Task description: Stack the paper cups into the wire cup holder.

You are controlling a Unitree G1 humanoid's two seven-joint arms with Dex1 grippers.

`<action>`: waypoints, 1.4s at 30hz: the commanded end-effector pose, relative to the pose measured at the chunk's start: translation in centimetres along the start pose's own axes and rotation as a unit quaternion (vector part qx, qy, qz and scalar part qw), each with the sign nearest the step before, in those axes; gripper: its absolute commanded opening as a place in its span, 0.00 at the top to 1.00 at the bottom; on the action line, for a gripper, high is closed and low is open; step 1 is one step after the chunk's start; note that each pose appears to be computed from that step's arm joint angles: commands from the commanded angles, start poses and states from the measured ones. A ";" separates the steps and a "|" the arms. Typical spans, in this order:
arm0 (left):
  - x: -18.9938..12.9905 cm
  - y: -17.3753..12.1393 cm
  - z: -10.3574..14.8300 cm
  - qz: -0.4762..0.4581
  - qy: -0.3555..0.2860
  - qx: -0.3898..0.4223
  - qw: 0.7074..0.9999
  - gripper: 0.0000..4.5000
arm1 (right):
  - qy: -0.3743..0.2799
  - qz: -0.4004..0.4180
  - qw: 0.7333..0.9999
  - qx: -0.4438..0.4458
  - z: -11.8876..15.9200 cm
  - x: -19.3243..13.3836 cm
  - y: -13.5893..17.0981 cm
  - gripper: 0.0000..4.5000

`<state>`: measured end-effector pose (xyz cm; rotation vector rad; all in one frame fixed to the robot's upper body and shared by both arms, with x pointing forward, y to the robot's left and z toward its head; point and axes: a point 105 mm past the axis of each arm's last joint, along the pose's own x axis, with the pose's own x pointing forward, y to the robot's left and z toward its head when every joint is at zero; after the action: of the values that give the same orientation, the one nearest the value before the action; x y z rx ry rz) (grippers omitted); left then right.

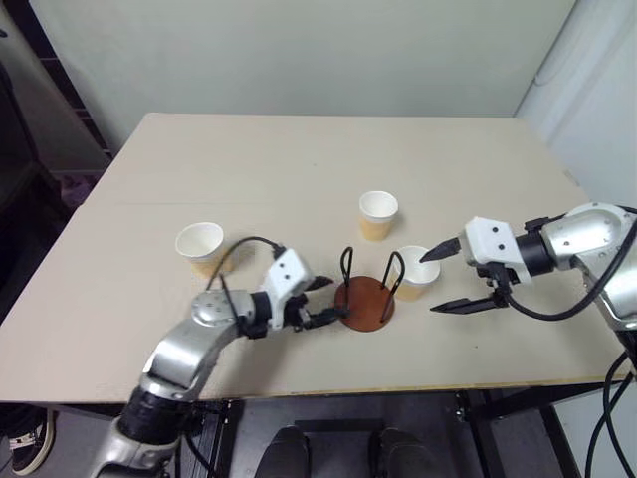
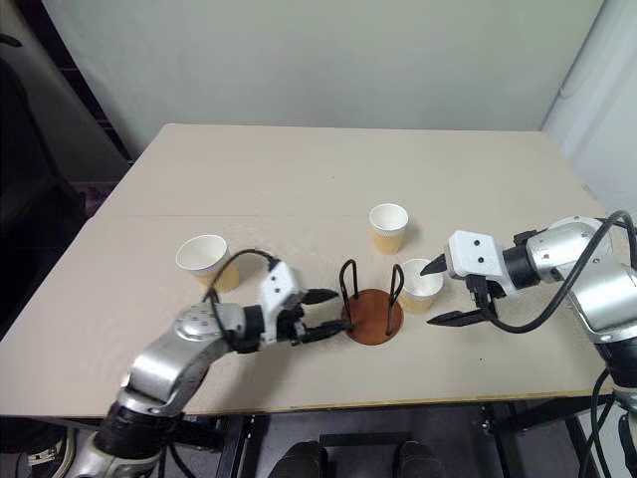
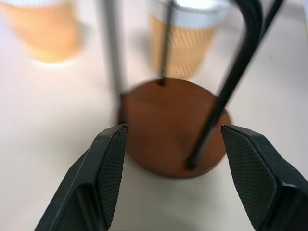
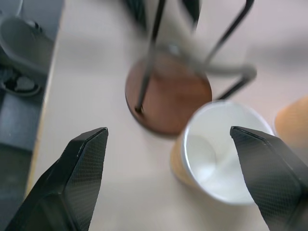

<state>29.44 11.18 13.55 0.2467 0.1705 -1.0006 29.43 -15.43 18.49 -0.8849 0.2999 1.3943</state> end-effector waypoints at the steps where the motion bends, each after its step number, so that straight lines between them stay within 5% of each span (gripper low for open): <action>1: -3.4 0.8 3.2 0.018 -0.038 0.040 0.998 0.26 | 0.014 -0.005 0.999 -0.031 0.1 0.5 -0.9 0.06; 8: -7.7 -1.5 8.9 -0.082 0.002 0.151 0.985 0.26 | 0.013 0.012 0.999 -0.038 -0.3 3.0 -1.5 0.06; 10: -8.0 -1.6 9.9 -0.087 0.008 0.176 0.981 0.25 | 0.011 0.014 0.999 -0.039 -0.3 3.5 -1.6 0.15; 21: -8.9 -0.8 10.1 -0.071 0.037 0.189 0.979 0.25 | 0.016 0.013 0.999 -0.044 -0.7 3.4 -1.8 0.99; 31: -11.2 1.1 11.5 -0.045 0.033 0.214 0.975 0.25 | 0.010 -0.034 0.994 -0.105 3.6 -6.3 -3.0 0.99; 35: -11.2 1.5 10.8 -0.042 0.038 0.208 0.976 0.25 | -0.122 -0.044 0.983 -0.132 9.6 -8.8 -3.6 0.99; 37: -10.9 1.6 10.5 -0.044 0.037 0.206 0.977 0.25 | -0.169 -0.037 0.975 -0.137 11.8 -8.1 -4.0 0.99; 42: -10.3 1.9 10.2 -0.043 0.038 0.205 0.977 0.25 | -0.168 0.027 0.975 -0.141 12.0 -2.8 -2.7 0.99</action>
<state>25.69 17.63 25.34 0.6272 0.0791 -1.1296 28.16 -10.02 29.51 -0.8293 -0.1291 1.6190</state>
